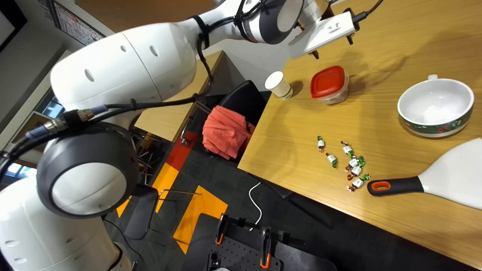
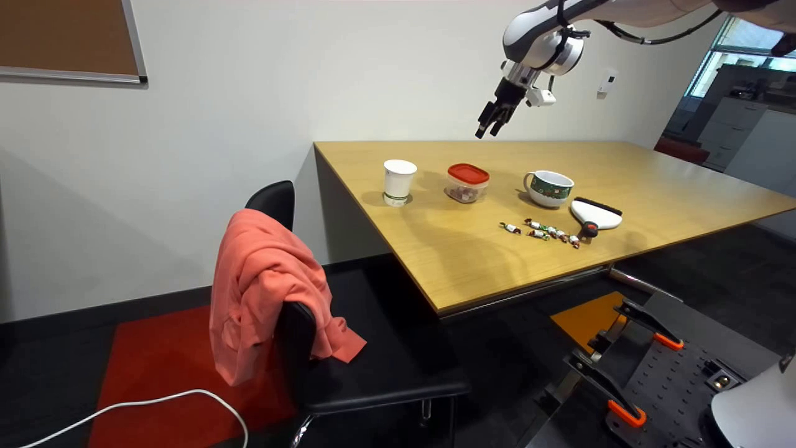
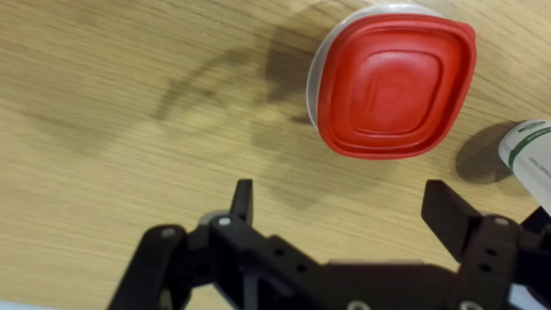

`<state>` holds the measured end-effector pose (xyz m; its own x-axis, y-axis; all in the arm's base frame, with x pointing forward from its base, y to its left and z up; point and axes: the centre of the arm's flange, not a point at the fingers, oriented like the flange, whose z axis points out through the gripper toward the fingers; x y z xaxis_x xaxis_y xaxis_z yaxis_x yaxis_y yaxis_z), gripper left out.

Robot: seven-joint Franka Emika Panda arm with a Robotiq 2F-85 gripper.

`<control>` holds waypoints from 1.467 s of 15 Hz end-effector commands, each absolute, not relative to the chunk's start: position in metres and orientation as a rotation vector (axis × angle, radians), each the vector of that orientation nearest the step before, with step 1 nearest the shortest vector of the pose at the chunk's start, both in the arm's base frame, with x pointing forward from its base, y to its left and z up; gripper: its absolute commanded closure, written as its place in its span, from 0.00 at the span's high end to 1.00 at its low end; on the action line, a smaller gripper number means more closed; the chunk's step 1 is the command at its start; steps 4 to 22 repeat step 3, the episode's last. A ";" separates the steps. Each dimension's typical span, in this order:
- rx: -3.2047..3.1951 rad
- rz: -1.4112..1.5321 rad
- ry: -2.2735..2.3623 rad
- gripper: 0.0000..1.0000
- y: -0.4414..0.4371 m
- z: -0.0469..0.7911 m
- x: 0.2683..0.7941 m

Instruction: Put the red lid on top of the clear bowl

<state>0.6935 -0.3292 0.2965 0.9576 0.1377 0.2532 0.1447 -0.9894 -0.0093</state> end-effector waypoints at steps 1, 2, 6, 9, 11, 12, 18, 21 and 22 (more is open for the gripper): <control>-3.092 -0.349 -0.214 1.00 -0.315 0.335 0.671; -3.091 -0.351 -0.218 1.00 -0.314 0.340 0.670; -3.097 -0.343 -0.211 1.00 -0.312 0.343 0.670; -3.097 -0.343 -0.211 1.00 -0.312 0.343 0.670; -3.097 -0.343 -0.211 1.00 -0.312 0.343 0.670; -3.097 -0.343 -0.211 1.00 -0.312 0.343 0.670; -3.097 -0.343 -0.211 1.00 -0.312 0.343 0.670; -3.097 -0.343 -0.211 1.00 -0.312 0.343 0.670; -3.097 -0.343 -0.211 1.00 -0.312 0.343 0.670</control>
